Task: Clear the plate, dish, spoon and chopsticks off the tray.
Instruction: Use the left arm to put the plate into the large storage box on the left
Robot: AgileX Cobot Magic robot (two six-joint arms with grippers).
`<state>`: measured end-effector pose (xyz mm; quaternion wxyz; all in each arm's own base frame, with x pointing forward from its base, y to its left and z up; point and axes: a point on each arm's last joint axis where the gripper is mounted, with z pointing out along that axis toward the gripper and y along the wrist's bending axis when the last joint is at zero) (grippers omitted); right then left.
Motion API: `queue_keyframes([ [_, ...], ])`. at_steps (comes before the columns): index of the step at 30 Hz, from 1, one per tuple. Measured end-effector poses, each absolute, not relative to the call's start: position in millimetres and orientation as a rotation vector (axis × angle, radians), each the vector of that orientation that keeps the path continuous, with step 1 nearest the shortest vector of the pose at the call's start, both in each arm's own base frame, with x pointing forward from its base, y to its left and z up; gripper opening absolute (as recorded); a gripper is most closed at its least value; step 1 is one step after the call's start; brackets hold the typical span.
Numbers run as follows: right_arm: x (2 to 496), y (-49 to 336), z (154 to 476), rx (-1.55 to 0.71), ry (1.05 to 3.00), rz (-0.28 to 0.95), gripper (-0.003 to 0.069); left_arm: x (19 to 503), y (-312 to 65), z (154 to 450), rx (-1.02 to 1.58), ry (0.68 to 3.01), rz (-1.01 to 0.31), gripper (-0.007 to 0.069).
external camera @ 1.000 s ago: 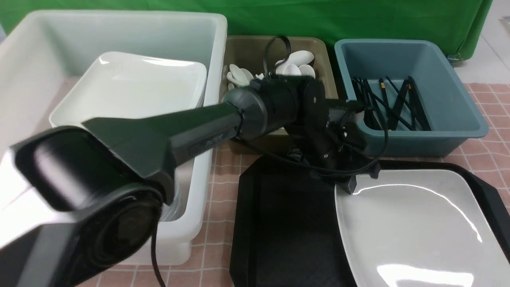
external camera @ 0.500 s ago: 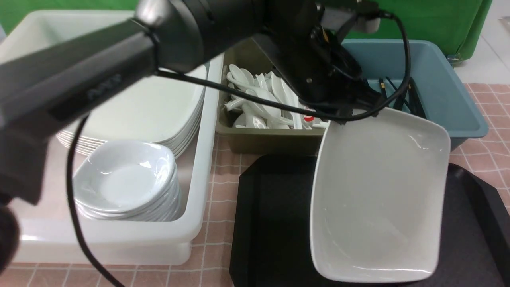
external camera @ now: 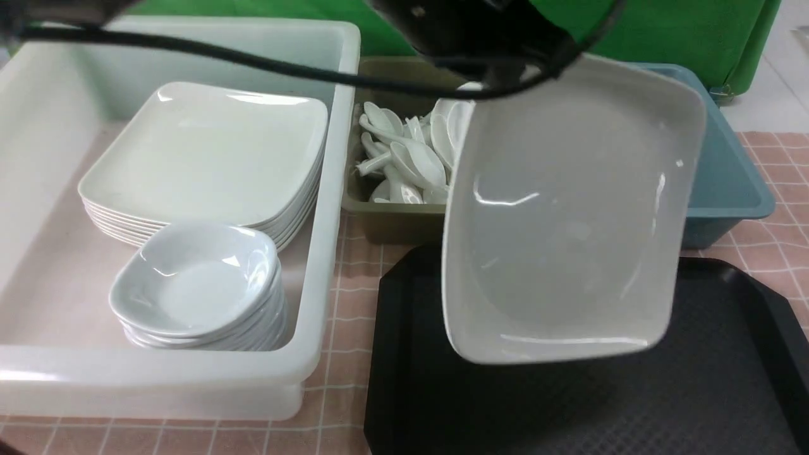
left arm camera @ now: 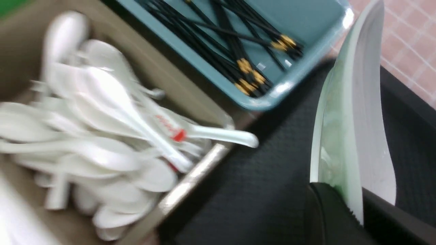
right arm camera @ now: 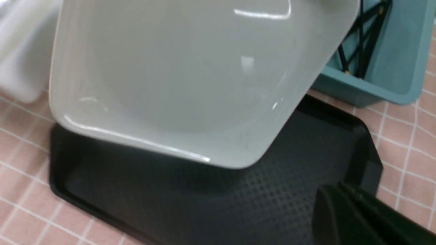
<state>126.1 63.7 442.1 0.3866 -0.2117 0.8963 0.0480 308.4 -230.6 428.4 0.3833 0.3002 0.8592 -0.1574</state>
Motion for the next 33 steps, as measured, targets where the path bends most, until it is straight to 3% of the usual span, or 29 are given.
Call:
queue_keyframes([
  [5,142.8,86.7,461.5,-0.647,2.228,0.241,0.003,321.6,-160.6,458.7,0.495,2.171,-0.374,0.0012],
  [7,157.0,107.9,467.9,-0.746,2.216,0.354,0.003,331.5,-110.6,469.7,0.314,2.164,-0.365,0.0014],
  [10,181.5,131.6,466.9,-0.819,2.23,0.424,0.003,341.7,-41.5,476.3,0.069,2.147,-0.344,0.0015],
  [13,204.2,148.5,463.1,-0.843,2.25,0.447,0.003,347.3,27.6,468.2,-0.17,2.115,-0.32,0.0016],
  [14,205.4,149.4,462.8,-0.844,2.252,0.448,0.003,347.2,31.4,468.7,-0.182,2.107,-0.318,0.0017],
  [15,215.1,156.3,459.1,-0.852,2.266,0.454,0.003,350.2,60.7,452.4,-0.283,2.096,-0.31,0.0018],
  [17,222.8,162.2,454.7,-0.86,2.276,0.459,0.003,354.1,82.2,433.1,-0.368,2.082,-0.312,0.0018],
  [26,242.6,208.8,445.0,-0.956,2.153,0.497,0.003,389.5,110.3,303.6,-0.66,2.126,-0.451,0.0021],
  [33,249.3,221.1,454.6,-0.967,2.124,0.516,0.003,404.1,110.6,279.1,-0.692,2.121,-0.466,0.0018],
])
